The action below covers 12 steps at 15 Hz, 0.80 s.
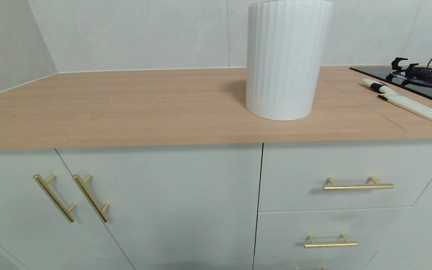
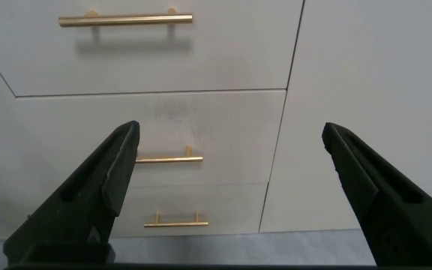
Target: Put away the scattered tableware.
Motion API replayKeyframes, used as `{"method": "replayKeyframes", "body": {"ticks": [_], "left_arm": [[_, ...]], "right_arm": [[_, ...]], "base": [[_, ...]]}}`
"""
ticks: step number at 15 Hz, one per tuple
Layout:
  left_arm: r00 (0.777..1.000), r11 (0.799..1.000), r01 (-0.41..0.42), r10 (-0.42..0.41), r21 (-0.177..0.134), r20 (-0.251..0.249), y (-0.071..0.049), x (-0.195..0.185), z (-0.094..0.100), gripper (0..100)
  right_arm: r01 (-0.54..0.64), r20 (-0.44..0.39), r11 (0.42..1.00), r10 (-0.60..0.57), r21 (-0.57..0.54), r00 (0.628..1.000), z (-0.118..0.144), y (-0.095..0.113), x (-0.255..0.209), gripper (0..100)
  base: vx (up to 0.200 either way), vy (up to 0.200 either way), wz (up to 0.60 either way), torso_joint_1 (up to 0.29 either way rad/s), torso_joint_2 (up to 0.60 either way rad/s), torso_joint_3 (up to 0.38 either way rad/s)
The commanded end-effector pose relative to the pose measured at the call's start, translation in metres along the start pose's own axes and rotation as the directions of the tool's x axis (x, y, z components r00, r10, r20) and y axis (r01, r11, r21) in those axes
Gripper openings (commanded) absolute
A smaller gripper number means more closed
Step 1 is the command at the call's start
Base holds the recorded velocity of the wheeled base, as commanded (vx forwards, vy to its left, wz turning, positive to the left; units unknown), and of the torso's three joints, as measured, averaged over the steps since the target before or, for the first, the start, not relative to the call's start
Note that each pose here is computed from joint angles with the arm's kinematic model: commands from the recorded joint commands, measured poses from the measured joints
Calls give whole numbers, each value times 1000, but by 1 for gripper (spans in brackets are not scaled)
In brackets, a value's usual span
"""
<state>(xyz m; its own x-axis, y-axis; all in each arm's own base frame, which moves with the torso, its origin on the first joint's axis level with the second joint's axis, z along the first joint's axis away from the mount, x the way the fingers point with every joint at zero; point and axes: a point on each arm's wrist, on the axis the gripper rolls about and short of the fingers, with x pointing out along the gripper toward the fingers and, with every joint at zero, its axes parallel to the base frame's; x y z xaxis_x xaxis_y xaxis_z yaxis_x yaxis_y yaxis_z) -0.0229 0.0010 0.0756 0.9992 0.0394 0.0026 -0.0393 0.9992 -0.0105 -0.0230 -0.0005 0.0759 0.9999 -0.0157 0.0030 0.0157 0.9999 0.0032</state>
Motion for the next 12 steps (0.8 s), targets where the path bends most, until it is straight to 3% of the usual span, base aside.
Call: {"method": "replayKeyframes", "body": {"ticks": [1, 4, 12], "left_arm": [[1000, 1000, -1, 1, 0, -1, 0, 0, 0, 100], [1000, 1000, -1, 1, 0, -1, 0, 0, 0, 100], [1000, 1000, -1, 1, 0, -1, 0, 0, 0, 100]], "right_arm": [[0, -1, 1000, 0, 0, 1000, 0, 0, 0, 100], [0, -1, 1000, 0, 0, 1000, 0, 0, 0, 100], [0, -1, 1000, 0, 0, 1000, 0, 0, 0, 100]], "base": [[0, 0, 0, 0, 0, 0], [0, 0, 0, 0, 0, 0], [0, -200, 0, 3, 3, 1]]}}
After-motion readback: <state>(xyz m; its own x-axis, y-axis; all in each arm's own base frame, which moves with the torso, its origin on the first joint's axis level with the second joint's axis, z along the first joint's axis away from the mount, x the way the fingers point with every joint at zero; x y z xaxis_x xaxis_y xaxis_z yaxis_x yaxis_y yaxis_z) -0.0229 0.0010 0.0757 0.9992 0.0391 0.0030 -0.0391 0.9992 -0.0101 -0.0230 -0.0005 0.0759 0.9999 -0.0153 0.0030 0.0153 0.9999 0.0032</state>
